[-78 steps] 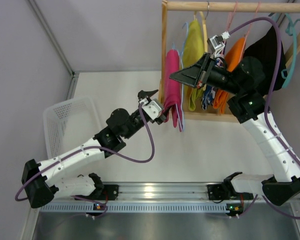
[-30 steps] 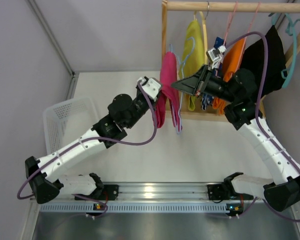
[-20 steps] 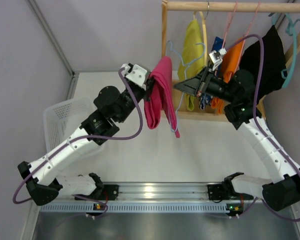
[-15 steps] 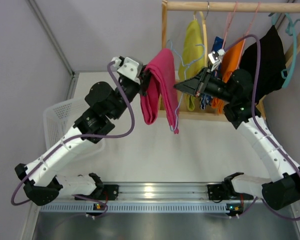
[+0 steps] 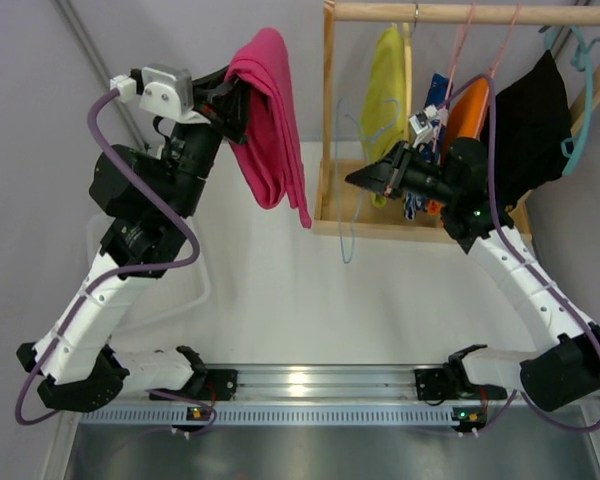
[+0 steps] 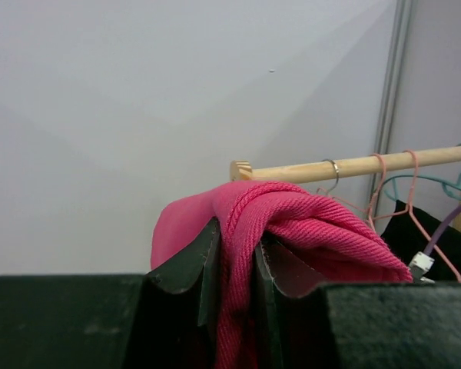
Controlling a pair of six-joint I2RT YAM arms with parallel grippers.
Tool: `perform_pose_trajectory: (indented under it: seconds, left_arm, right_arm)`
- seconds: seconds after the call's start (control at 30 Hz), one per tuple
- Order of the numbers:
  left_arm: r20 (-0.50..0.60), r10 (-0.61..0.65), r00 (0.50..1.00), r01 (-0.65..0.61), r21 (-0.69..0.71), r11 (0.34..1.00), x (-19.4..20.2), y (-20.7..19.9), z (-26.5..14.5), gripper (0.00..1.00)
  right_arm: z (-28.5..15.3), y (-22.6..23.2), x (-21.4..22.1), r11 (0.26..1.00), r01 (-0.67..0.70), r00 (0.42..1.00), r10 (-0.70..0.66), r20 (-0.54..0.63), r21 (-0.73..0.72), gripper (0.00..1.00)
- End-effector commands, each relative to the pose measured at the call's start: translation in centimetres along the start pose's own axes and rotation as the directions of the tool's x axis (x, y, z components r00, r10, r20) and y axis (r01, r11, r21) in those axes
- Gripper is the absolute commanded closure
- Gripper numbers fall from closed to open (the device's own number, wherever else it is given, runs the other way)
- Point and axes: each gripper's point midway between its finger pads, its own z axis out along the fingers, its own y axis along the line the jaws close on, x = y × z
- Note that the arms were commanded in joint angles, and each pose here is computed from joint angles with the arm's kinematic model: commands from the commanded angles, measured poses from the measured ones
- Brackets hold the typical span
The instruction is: Remove the trousers from the hanger
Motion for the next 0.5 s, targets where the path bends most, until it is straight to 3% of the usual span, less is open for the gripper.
perform_pose_trajectory:
  seconds: [0.0, 0.1, 0.23, 0.47]
  left_arm:
    - [0.208, -0.019, 0.978, 0.039, -0.091, 0.995, -6.8, 2.9, -0.4, 1.0]
    - [0.207, 0.02, 0.978, 0.025, -0.211, 0.977, -6.4, 6.4, -1.3, 1.0]
    - [0.177, 0.174, 0.969, -0.077, -0.453, 0.888, -6.2, 13.7, -5.0, 1.0]
    - [0.075, 0.385, 0.92, -0.255, -0.631, 0.733, -7.9, 18.2, -11.6, 1.0]
  right_arm:
    - [-0.3, 0.3, -0.8, 0.999, 0.051, 0.998, -0.05, 0.029, -0.009, 1.0]
    - [-0.6, 0.3, -0.6, 0.998, 0.055, 0.998, -0.055, 0.022, 0.003, 1.0]
    - [-0.9, 0.5, -0.6, 0.997, 0.076, 0.997, -0.076, 0.024, 0.003, 1.0]
    - [-1.2, 1.1, -0.8, 0.995, 0.104, 0.994, -0.104, 0.027, 0.001, 1.0]
